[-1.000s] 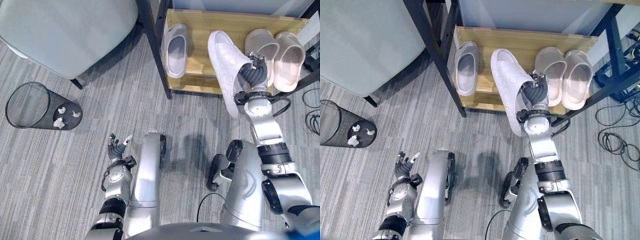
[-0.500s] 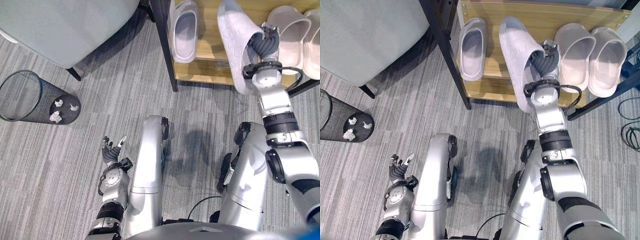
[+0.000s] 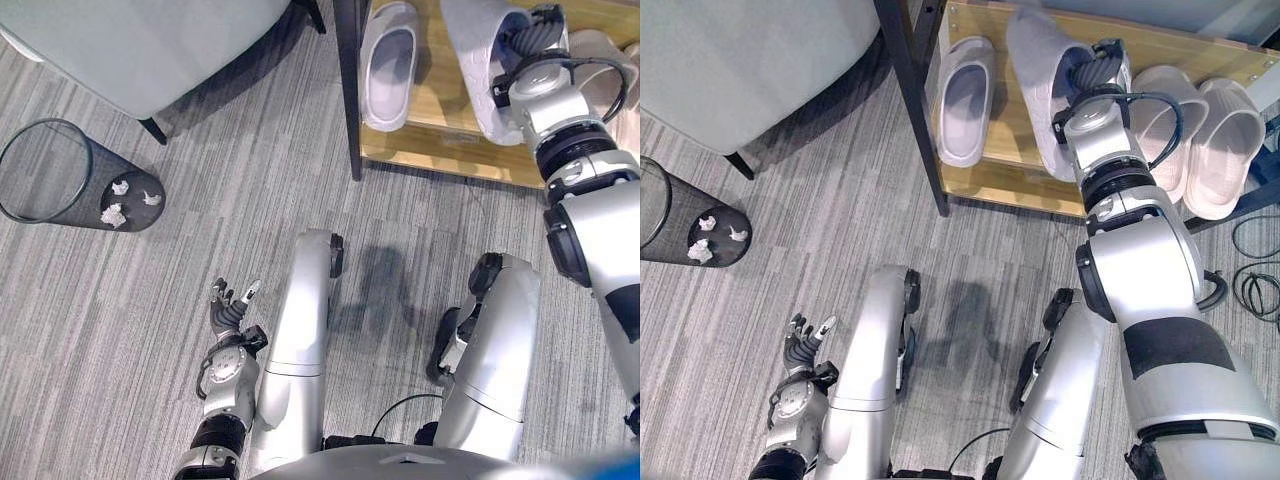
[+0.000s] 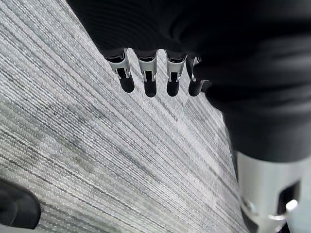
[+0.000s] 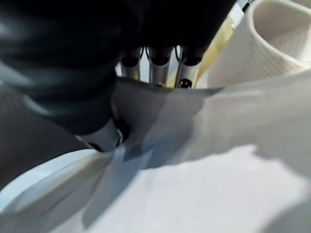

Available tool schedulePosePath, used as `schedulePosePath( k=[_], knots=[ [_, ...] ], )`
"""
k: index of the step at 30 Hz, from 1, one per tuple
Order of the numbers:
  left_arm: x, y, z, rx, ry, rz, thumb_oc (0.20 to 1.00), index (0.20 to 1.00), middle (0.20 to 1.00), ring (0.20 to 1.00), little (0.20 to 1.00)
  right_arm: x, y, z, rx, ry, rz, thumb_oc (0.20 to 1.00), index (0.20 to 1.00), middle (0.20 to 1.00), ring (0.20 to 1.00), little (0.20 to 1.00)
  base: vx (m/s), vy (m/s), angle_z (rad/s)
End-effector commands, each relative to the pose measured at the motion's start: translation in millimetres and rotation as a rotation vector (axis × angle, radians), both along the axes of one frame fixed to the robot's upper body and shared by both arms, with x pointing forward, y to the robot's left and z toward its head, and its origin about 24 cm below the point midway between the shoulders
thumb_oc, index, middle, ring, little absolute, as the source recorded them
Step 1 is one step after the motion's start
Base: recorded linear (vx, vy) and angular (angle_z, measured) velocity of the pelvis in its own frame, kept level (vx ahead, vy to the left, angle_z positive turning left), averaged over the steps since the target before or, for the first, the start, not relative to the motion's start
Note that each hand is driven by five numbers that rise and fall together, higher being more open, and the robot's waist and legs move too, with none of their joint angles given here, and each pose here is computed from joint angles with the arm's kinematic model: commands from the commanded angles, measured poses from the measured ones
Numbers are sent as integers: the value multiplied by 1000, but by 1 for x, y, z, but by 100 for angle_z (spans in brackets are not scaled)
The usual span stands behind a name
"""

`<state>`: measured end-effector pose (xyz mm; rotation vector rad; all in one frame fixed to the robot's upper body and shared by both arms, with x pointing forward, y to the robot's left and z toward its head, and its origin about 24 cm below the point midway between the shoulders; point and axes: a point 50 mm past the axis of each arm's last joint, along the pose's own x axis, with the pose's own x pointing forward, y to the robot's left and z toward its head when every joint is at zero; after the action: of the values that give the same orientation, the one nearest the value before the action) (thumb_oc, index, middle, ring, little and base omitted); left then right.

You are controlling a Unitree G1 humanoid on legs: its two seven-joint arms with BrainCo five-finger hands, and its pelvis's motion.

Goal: Arrange the slippers neatly on the shoe rack.

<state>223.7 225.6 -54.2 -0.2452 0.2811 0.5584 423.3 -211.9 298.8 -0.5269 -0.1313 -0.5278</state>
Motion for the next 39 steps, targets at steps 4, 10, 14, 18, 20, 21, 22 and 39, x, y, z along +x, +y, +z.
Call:
schedulePosePath(
  k=[4,10,14,18,20,21,22,39],
  knots=[
    [-1,-8,9,-14,-61,-24,1000,1000,1000,1000,1000,-12,-11,50,-20,-148,-33,200,200,200,200,200,-42,20,4],
    [-1,-2,10,37,-63,-53,1000,1000,1000,1000,1000,-16,-25,55,37,-160,-77,200,200,200,200,200,-9,10,0],
    [-4,4,9,74,-55,-72,1000,1000,1000,1000,1000,-19,-26,62,20,-171,-90,200,200,200,200,200,0,0,0],
    [-7,5,5,86,-34,-105,1000,1000,1000,1000,1000,-21,-26,69,26,-194,-104,200,200,200,200,200,0,0,0],
    [-9,7,4,102,-25,-123,1000,1000,1000,1000,1000,-22,-22,75,14,-200,-101,200,200,200,200,200,0,0,0],
    [-9,8,4,106,-24,-129,1000,1000,1000,1000,1000,-23,-21,77,12,-206,-99,200,200,200,200,200,0,0,0],
    [-9,9,2,106,-19,-134,1000,1000,1000,1000,1000,-22,-21,76,3,-199,-102,200,200,200,200,200,0,0,0],
    [-23,-14,-2,93,19,-232,1000,1000,1000,1000,1000,-18,-10,74,292,-282,32,1000,1000,1000,1000,1000,-17,20,1]
  ],
)
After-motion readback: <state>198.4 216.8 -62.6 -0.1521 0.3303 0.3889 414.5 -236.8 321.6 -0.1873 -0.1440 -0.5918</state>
